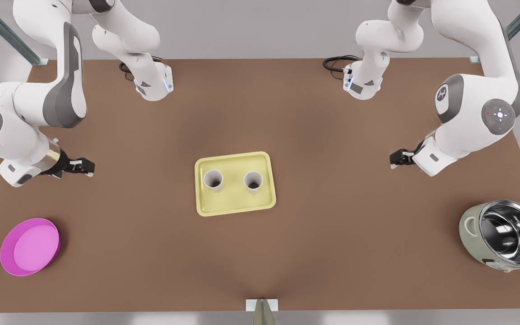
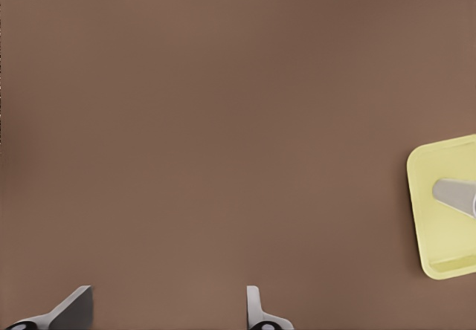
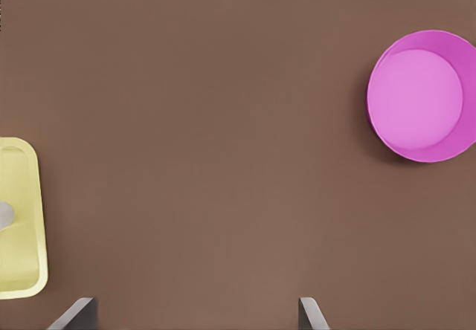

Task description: Use the left arm to pick up the white IKEA cup from the tray and place it on the middle-left position; use the right arm to pick up the white IKEA cup from the tray and place it on the middle-right position

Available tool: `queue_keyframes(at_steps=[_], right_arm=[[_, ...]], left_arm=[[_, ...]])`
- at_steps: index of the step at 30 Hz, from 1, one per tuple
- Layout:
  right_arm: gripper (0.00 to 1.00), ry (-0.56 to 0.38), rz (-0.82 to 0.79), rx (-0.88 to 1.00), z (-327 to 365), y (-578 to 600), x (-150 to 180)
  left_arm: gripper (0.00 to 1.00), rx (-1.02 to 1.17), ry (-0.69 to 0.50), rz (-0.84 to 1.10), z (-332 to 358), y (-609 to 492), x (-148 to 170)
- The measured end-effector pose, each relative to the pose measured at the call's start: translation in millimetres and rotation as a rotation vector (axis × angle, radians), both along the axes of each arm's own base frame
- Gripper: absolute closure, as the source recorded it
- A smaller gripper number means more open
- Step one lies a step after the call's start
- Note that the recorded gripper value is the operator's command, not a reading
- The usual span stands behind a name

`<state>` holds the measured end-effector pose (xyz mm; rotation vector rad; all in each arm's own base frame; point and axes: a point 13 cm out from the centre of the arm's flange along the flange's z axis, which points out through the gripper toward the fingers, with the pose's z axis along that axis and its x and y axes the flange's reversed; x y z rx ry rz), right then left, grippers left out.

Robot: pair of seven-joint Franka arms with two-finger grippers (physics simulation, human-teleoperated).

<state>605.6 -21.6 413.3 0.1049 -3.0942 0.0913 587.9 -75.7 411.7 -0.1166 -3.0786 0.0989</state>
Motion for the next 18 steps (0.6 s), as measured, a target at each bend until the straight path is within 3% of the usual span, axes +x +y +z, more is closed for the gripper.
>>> queue_keyframes(at_steps=[4,7,13,18], right_arm=[[0.0,-0.013,0.024,0.0,-3.4,12.2,6.2],[0.0,0.014,0.119,0.0,-26.3,88.7,7.3],[0.0,0.103,0.268,0.034,-142.3,282.1,-18.1],[0.0,0.116,0.223,0.026,-245.0,332.4,-45.0]], left_arm=[[0.0,0.002,-0.012,-0.004,-10.7,-3.3,2.5],[0.0,0.005,-0.004,-0.006,-21.4,-1.2,2.6],[0.0,-0.011,0.01,-0.008,-38.2,-5.8,7.5],[0.0,-0.027,0.018,-0.005,-50.3,-9.5,11.2]])
